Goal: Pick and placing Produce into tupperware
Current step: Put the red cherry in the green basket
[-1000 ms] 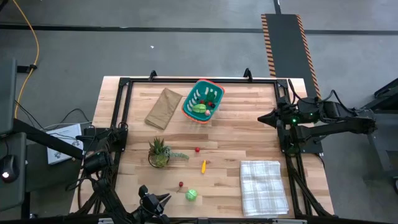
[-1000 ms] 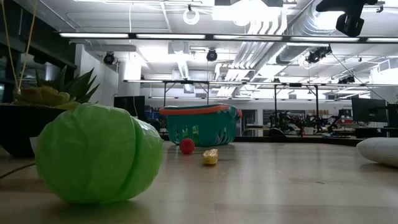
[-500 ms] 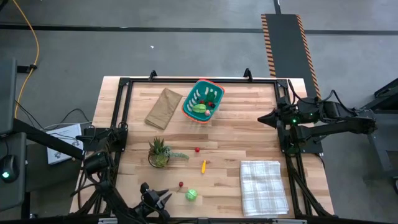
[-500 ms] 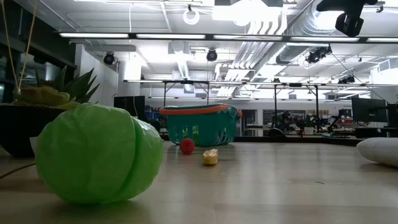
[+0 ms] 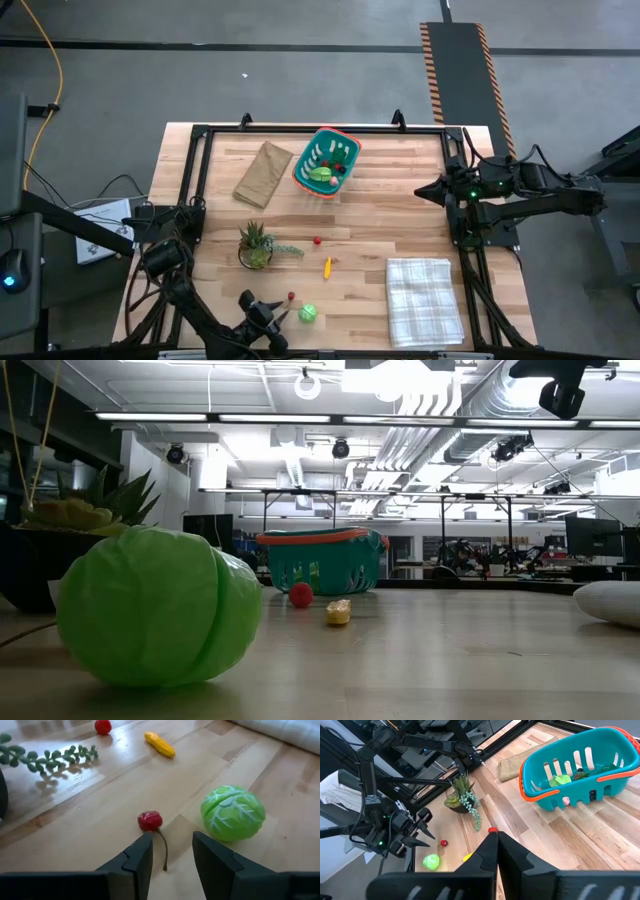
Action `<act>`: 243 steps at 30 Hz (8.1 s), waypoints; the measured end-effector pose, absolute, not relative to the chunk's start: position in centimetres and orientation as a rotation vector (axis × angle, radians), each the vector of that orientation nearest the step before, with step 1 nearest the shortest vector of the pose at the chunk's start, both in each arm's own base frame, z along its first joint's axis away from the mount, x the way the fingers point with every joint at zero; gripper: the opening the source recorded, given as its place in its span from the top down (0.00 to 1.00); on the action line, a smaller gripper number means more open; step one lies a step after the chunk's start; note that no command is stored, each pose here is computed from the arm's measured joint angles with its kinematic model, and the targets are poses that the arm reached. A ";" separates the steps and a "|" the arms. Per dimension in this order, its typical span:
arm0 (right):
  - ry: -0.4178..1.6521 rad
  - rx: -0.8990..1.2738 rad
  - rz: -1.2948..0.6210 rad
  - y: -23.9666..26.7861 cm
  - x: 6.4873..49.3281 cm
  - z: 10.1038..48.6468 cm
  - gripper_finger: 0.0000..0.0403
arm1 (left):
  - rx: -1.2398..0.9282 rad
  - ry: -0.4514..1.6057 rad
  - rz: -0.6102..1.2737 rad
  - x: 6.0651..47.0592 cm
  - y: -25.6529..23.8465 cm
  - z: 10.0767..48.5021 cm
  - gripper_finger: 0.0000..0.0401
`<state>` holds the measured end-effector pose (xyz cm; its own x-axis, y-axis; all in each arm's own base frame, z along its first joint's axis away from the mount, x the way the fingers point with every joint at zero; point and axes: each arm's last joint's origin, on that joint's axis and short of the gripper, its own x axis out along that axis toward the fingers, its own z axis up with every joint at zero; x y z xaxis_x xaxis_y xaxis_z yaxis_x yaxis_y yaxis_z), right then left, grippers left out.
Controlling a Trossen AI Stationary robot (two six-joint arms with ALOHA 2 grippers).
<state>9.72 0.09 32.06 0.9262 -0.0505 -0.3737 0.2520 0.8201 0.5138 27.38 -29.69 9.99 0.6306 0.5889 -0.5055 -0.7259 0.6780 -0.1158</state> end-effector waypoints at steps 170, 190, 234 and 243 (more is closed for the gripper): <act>0.361 0.556 -0.161 0.1 9.7 32.0 1.00 | -0.277 0.537 0.827 27.9 -27.8 10.7 1.00; 0.363 0.526 -0.157 0.1 9.7 32.0 1.00 | -0.290 0.527 0.683 26.7 -24.4 27.7 1.00; 0.183 0.484 -0.094 0.3 15.4 33.5 1.00 | -0.070 0.602 0.668 23.0 4.9 44.1 1.00; 0.099 0.515 -0.141 0.1 15.9 34.1 1.00 | -0.125 0.583 0.533 22.5 10.1 44.3 1.00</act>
<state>15.94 0.12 34.06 0.9856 -0.1089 -0.1296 0.1587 0.8611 0.4831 22.46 10.14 44.26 0.7038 0.4438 -0.5547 -0.5128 0.8578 0.0356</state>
